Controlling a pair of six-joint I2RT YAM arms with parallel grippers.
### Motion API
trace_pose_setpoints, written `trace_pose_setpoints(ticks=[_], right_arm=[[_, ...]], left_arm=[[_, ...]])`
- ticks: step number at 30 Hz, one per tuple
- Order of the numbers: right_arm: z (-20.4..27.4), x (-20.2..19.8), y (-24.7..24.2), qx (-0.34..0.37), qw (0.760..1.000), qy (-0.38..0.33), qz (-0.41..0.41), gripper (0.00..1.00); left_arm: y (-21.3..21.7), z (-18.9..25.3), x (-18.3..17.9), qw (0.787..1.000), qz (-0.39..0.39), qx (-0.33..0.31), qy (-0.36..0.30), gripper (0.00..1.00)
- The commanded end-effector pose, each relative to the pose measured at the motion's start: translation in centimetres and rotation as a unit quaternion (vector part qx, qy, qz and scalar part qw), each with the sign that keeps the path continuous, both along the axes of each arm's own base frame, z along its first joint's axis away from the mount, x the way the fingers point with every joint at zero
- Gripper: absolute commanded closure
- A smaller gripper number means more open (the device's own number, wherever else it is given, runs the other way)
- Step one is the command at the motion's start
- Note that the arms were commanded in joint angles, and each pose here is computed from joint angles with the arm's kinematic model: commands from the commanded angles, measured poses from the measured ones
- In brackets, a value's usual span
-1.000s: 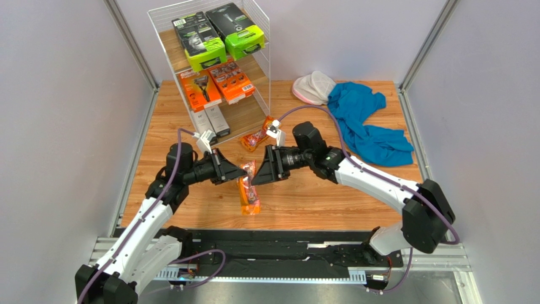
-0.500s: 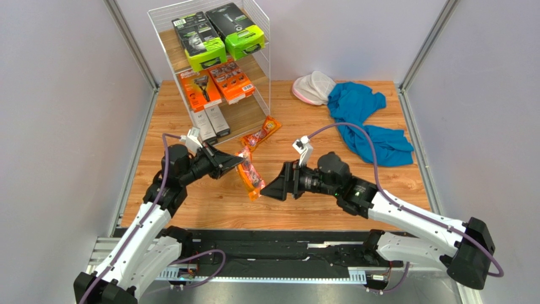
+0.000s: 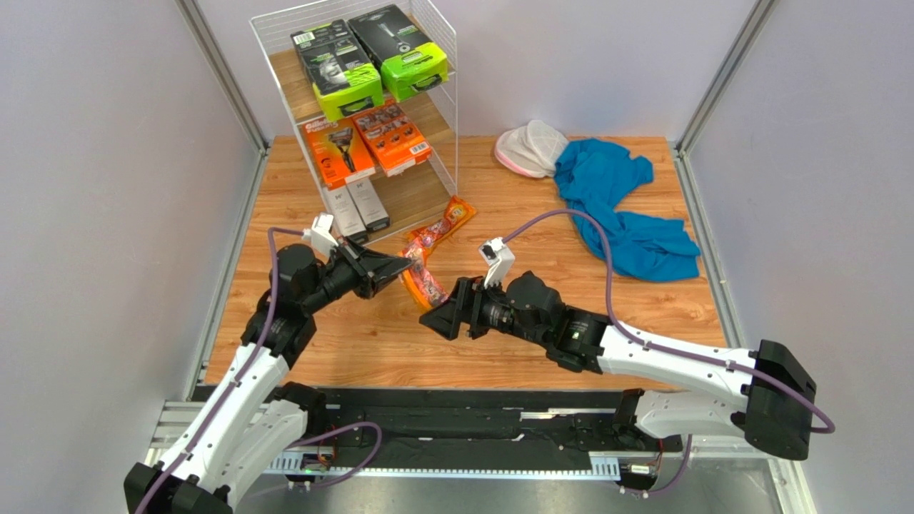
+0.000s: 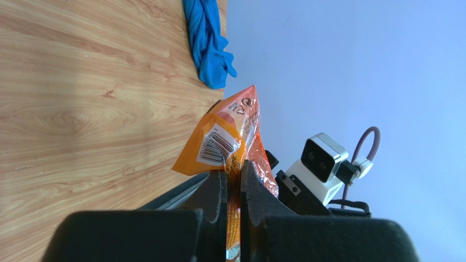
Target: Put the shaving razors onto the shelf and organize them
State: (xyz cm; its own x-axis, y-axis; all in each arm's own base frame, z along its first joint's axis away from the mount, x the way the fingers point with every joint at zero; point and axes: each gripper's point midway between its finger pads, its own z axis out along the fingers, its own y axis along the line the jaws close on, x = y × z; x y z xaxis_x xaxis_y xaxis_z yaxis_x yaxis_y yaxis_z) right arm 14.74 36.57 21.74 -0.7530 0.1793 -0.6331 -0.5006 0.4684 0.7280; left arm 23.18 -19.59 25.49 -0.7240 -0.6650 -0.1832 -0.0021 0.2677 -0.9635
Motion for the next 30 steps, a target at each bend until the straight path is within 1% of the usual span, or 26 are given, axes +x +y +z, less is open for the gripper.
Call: trace_pose_setpoints(ticks=[1,2,5,6,8,9,11,12,14,15,16,17,19,20,21,22,23,24,26,30], right_arm=[[5.0,2.6,0.2,0.059,0.995,-0.052,-0.060,0.26],[5.1,2.7,0.4,0.060,0.995,-0.053,-0.061,0.29],[5.0,3.0,0.9,0.060,0.995,-0.048,-0.064,0.40],[5.0,3.0,1.0,0.063,0.995,-0.044,-0.063,0.54],[4.8,3.1,1.4,0.065,0.995,-0.042,-0.062,0.62],[4.8,3.2,1.4,0.066,0.995,-0.041,-0.063,0.73],[4.6,3.2,1.4,0.071,0.995,-0.036,-0.066,0.82],[4.7,3.2,1.2,0.071,0.994,-0.037,-0.069,0.90],[4.8,3.2,0.6,0.072,0.994,-0.038,-0.078,0.96],[4.5,3.4,0.2,0.069,0.994,-0.037,-0.082,1.00],[4.3,3.4,-0.1,0.067,0.993,-0.034,-0.086,1.00],[4.2,3.5,-0.5,0.068,0.993,-0.031,-0.092,1.00],[3.8,3.8,-1.5,0.064,0.992,-0.026,-0.103,1.00],[3.6,3.8,-1.8,0.063,0.992,-0.022,-0.106,1.00],[3.6,4.1,-2.3,0.063,0.991,-0.020,-0.112,1.00],[3.1,4.0,-2.6,0.060,0.992,-0.018,-0.113,1.00],[2.8,4.1,-2.7,0.059,0.992,-0.013,-0.113,1.00],[2.5,4.5,-3.0,0.056,0.991,-0.009,-0.118,1.00],[2.1,4.9,-3.1,0.055,0.992,-0.003,-0.116,1.00],[1.4,5.7,-2.5,0.051,0.993,0.007,-0.103,1.00]], left_arm=[[-0.2,2.1,-0.4,0.999,-0.005,-0.025,-0.025,1.00],[-0.1,2.0,-0.5,0.999,-0.005,-0.026,-0.023,1.00],[-0.2,1.7,-0.5,0.999,-0.007,-0.027,-0.022,1.00],[-0.2,1.7,-0.7,0.999,-0.010,-0.027,-0.021,1.00],[-0.2,1.6,-0.7,0.999,-0.010,-0.028,-0.022,1.00],[-0.3,1.6,-0.8,0.999,-0.013,-0.028,-0.022,1.00],[-0.3,1.4,-1.0,0.999,-0.017,-0.026,-0.023,1.00],[-0.4,1.3,-1.1,0.999,-0.023,-0.020,-0.026,1.00],[-0.5,0.8,-1.3,0.999,-0.032,-0.007,-0.026,1.00],[-0.5,0.6,-1.5,0.999,-0.040,0.008,-0.034,0.94],[-0.5,0.6,-1.7,0.998,-0.043,0.017,-0.039,0.57],[-0.2,-0.2,-1.9,0.998,-0.043,0.031,-0.023,0.40],[0.3,-0.2,-2.0,0.997,-0.034,0.059,-0.029,0.22],[0.7,-0.9,-2.2,0.997,-0.030,0.075,-0.017,0.18],[1.1,-1.2,-2.1,0.995,-0.021,0.093,-0.022,0.13],[1.4,-0.5,-2.1,0.994,-0.015,0.101,-0.032,0.08],[1.8,-1.0,-2.4,0.993,-0.012,0.115,-0.020,0.06],[2.3,-1.2,-2.2,0.991,-0.004,0.135,-0.024,0.01],[2.7,-1.0,-2.4,0.988,-0.003,0.155,-0.021,0.01],[4.2,-0.7,-2.3,0.977,0.016,0.210,-0.035,0.01]])
